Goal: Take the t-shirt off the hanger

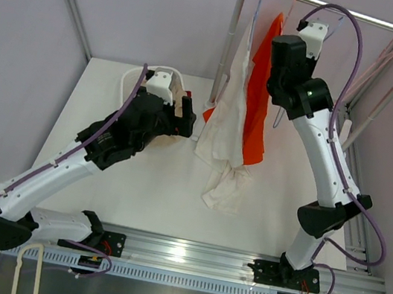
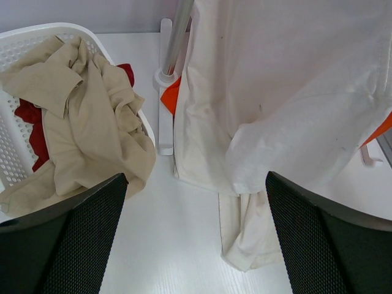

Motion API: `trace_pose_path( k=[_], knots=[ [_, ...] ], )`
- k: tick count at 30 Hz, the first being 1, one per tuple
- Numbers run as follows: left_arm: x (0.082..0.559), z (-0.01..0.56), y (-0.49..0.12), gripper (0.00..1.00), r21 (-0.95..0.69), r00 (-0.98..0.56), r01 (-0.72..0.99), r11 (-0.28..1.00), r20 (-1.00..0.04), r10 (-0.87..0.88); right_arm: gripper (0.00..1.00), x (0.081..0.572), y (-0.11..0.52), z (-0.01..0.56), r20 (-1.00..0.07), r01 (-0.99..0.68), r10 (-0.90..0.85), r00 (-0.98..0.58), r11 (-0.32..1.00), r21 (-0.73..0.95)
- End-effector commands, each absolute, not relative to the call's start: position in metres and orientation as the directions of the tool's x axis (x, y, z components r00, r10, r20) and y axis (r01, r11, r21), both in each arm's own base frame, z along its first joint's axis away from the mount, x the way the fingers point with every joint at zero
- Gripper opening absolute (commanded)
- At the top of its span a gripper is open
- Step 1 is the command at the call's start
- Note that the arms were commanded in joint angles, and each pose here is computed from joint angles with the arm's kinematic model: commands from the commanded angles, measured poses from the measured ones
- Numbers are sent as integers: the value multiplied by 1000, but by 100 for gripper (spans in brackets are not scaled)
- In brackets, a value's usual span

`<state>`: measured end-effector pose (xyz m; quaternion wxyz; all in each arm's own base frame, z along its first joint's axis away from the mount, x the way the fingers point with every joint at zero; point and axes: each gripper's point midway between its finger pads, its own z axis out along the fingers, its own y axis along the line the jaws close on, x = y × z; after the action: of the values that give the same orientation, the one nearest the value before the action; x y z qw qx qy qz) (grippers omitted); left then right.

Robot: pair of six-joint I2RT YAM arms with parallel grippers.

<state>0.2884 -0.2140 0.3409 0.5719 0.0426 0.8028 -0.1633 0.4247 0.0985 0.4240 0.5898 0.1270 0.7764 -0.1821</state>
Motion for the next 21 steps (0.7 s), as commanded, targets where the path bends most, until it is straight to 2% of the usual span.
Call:
trace_pose_path(
  k=[1, 7, 21],
  knots=[
    [290, 357, -216, 99, -206, -306, 268, 941, -944, -120, 0, 429, 77, 461, -983, 520, -44, -178, 844, -132],
    [293, 355, -223, 99, -206, -319, 280, 938, -941, -112, 0, 433, 60, 486, -993, 623, -71, -98, 773, -117],
    [299, 355, -237, 99, -179, -340, 280, 943, -937, -77, 0, 470, 20, 470, -991, 610, -33, -127, 786, -104]
  ],
)
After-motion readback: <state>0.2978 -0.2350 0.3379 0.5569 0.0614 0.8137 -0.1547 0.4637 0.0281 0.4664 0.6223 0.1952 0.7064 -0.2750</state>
